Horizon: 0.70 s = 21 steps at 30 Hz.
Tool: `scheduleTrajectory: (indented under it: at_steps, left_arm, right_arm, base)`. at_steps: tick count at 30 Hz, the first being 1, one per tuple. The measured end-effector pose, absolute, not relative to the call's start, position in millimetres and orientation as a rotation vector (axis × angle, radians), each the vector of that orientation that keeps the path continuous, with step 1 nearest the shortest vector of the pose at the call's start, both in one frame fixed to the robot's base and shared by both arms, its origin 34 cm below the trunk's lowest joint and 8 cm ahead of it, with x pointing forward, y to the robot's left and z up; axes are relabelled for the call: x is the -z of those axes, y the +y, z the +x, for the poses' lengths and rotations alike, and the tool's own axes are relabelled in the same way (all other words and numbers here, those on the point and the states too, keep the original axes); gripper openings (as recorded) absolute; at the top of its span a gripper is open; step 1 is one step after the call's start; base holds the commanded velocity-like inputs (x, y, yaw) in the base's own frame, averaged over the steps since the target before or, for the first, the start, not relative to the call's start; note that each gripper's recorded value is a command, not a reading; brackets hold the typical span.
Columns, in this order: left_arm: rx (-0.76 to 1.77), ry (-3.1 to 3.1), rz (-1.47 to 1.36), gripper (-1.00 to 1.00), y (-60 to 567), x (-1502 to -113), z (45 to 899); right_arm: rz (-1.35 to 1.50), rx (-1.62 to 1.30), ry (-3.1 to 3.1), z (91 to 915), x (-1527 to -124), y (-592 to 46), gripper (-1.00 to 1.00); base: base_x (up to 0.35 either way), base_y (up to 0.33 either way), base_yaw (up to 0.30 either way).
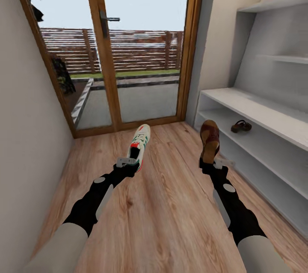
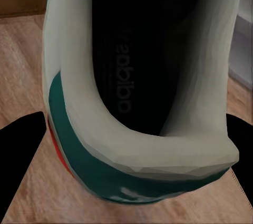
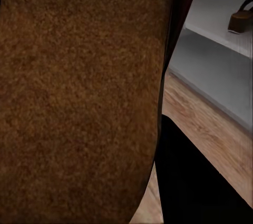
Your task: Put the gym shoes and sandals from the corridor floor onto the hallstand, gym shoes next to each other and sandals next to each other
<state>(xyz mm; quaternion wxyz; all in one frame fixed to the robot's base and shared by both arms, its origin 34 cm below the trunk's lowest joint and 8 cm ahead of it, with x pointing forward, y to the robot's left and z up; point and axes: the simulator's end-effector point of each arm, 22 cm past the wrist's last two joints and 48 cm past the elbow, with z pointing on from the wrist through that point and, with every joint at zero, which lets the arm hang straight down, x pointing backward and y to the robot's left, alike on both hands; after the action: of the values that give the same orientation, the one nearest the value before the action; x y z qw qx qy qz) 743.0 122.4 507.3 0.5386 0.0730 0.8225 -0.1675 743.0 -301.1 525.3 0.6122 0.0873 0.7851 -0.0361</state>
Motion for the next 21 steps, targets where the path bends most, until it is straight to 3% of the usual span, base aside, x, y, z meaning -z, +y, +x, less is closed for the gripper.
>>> scheduleTrajectory:
  at_steps: [10,21]
  left_arm:
    - [0.398,1.956,0.174,-1.00,122.4,-507.3,742.9]
    - [0.398,1.956,0.174,-1.00,122.4,-507.3,742.9]
  right_arm:
    - [0.202,0.084,1.811,743.0,-525.4,-301.2,-1.00]
    - [0.202,0.084,1.810,743.1,-525.7,-301.3,-1.00]
  base:
    - [0.345,0.047,-0.042]
    - [0.342,0.128,-0.001]
